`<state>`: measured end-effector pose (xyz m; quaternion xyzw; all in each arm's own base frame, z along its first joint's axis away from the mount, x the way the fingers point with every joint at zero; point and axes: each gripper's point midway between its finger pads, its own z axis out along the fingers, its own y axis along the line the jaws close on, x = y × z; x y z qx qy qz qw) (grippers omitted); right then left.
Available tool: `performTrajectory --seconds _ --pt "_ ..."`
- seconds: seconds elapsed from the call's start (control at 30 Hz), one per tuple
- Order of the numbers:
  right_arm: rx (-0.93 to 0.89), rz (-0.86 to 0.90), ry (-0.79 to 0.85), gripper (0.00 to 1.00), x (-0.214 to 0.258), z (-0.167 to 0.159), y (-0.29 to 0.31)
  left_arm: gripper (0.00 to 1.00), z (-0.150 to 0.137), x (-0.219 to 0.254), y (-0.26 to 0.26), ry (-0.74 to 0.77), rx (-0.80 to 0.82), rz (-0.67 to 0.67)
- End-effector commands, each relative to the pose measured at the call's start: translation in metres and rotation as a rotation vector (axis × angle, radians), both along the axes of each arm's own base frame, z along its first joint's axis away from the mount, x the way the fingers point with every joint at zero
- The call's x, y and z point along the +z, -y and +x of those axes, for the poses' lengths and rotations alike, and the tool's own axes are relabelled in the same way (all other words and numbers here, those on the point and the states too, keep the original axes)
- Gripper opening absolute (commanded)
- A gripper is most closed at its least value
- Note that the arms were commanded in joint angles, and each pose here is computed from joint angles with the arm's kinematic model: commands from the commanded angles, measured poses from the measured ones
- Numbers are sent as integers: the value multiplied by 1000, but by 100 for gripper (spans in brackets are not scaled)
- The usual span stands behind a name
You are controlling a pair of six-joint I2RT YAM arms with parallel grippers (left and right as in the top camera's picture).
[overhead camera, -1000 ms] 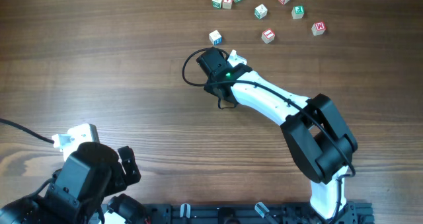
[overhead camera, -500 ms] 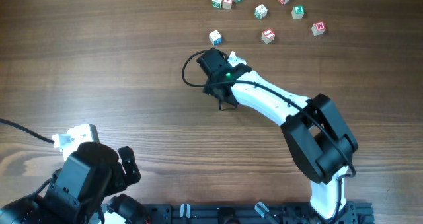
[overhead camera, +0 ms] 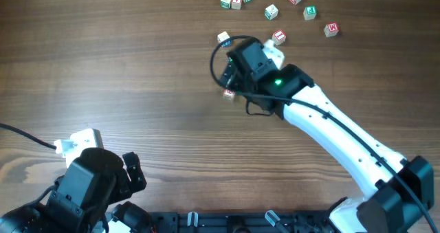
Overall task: Form a circle
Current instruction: 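Reach the right gripper into the cluster and grasp the blue P block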
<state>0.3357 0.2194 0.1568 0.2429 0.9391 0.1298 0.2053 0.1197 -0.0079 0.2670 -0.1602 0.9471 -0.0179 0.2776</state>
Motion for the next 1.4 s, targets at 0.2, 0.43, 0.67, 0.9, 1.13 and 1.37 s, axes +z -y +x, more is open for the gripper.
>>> performTrajectory --seconds 0.2,0.43,0.67,0.9,1.13,1.37 --pt "-322 -9 -4 99 -52 44 26 100 0 0 -1 0 15 -8" --pt "-451 65 -203 95 -120 51 36 100 0 0 -1 0 15 -8" --pt "-472 86 -204 90 -125 62 49 100 0 0 -1 0 15 -8" --pt "-365 164 -221 84 -136 70 25 100 0 0 -1 0 15 -8" --pt "-346 180 -258 71 -143 65 19 100 0 0 -1 0 15 -8" --pt "-325 171 -254 61 -143 65 19 100 0 0 -1 0 15 -8"
